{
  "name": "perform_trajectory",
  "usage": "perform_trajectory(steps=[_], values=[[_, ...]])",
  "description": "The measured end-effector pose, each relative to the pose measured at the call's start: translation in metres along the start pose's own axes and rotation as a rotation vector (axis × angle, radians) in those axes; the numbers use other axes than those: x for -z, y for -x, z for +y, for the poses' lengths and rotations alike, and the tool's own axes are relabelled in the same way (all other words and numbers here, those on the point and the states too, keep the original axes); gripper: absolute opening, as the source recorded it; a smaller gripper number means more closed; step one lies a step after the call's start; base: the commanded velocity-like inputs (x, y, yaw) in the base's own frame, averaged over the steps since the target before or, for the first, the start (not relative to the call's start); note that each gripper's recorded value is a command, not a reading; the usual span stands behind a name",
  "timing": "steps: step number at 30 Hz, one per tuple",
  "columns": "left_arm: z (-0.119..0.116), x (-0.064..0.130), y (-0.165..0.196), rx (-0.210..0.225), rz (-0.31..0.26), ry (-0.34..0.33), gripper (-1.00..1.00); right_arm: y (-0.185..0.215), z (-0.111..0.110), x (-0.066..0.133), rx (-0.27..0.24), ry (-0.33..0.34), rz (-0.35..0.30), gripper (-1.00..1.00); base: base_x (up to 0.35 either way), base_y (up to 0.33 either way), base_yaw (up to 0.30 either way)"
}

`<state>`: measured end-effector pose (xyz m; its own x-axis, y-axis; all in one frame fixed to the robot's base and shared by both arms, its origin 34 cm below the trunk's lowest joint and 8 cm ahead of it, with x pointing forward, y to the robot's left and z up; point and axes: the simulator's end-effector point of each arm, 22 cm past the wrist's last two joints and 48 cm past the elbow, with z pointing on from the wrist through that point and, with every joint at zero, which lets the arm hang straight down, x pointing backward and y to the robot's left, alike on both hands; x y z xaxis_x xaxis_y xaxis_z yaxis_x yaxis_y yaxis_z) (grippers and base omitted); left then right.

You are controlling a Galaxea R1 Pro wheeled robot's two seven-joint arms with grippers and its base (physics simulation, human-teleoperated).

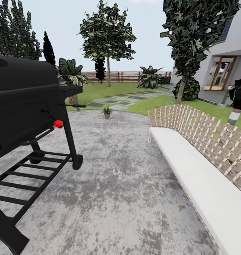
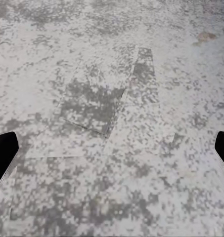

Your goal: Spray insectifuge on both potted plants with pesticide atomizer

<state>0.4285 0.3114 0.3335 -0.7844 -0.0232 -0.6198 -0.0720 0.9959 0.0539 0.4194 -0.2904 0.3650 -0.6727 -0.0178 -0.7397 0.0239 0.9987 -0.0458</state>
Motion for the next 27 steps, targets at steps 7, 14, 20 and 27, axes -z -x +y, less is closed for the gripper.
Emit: perform_trajectory(steps=[7,14,20,27], values=[[0.0011,0.0001,0.0000,-0.001,-0.001,0.001,1.00,-0.0008,0.0005,0.0002,-0.007,-0.004,0.002,1.00,0.337,0.000,0.000],[0.0013,0.0002,-0.0002,0.000,-0.001,0.002,1.00,-0.0005,0.0017,0.0001,-0.007,0.000,0.001,1.00,0.337,0.000,0.000],[0.0014,0.0001,0.0002,0.002,-0.001,0.002,1.00,-0.0005,0.0013,0.0001,-0.006,-0.002,0.001,1.00,0.337,0.000,0.000],[0.0020,-0.0001,0.0006,0.009,-0.002,0.005,1.00,-0.0005,0.0018,0.0001,-0.004,0.000,0.001,1.00,0.337,0.000,0.000]])
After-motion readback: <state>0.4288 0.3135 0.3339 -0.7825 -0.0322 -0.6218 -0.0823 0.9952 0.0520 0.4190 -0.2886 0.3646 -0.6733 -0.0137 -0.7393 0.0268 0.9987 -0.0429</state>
